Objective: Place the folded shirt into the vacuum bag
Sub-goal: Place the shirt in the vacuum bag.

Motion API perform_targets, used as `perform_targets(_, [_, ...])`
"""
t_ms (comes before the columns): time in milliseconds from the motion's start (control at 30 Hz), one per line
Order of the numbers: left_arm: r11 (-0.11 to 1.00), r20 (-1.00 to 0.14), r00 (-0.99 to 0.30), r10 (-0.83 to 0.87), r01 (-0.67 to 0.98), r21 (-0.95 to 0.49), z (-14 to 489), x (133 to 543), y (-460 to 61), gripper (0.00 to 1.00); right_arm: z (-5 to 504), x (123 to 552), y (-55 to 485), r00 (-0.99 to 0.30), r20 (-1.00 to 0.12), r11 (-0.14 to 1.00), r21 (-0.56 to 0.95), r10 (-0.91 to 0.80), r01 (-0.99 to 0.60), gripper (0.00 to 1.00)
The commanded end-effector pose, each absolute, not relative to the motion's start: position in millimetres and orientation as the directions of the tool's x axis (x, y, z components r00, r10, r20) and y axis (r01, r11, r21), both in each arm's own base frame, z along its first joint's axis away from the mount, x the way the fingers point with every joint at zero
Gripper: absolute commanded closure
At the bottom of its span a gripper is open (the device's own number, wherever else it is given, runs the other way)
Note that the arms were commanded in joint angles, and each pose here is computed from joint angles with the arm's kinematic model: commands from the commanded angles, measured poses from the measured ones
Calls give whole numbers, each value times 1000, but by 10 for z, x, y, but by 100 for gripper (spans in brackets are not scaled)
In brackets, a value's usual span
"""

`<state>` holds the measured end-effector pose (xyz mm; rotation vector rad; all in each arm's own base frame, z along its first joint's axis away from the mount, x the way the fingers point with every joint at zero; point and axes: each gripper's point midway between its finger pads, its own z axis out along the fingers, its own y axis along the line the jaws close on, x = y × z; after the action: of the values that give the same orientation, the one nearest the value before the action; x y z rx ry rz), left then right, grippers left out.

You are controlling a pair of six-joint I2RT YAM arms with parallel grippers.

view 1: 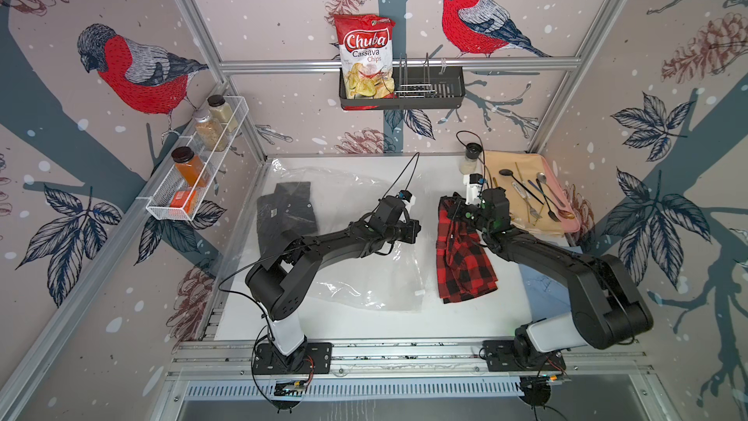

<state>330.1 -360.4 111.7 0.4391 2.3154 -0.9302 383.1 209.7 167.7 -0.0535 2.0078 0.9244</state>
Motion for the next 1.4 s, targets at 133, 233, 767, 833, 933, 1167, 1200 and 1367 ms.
perform_targets(133, [692, -664, -748, 17, 488, -532, 1234, 3386, -3629, 100, 1716, 4002, 2239, -553, -751, 701, 610, 362, -369, 100])
perform_targets(233, [691, -670, -742, 13, 491, -530, 1277, 3376, -3612, 100, 1608, 4072, 2350, -577, -738, 693, 618, 350, -371, 100])
perform_targets(767, [651, -705, -710, 5, 537, -536, 1558, 3290, -3619, 100, 717, 4370, 2339, -733, -595, 768, 621, 329, -160, 100])
perform_targets(833, [649, -702, -712, 19, 543, -533, 1528, 3261, -3638, 100, 735, 4392, 2332, -741, -585, 766, 625, 330, -152, 100])
perform_targets(933, [657, -687, -725, 43, 539, -527, 1392, 3197, -3625, 100, 864, 4420, 2329, -739, -583, 756, 636, 338, -156, 100])
perform_targets(1167, [673, -671, -739, 64, 528, -518, 1223, 3125, -3604, 100, 1180, 4459, 2439, -756, -558, 702, 686, 341, -190, 100])
perform_targets(1200, [675, -668, -742, 65, 525, -518, 1203, 3120, -3605, 100, 1186, 4461, 2461, -762, -550, 695, 694, 340, -191, 100])
perform_targets(1367, [672, -672, -738, 62, 529, -519, 1231, 3123, -3628, 100, 957, 4472, 2535, -797, -508, 693, 702, 328, -162, 100])
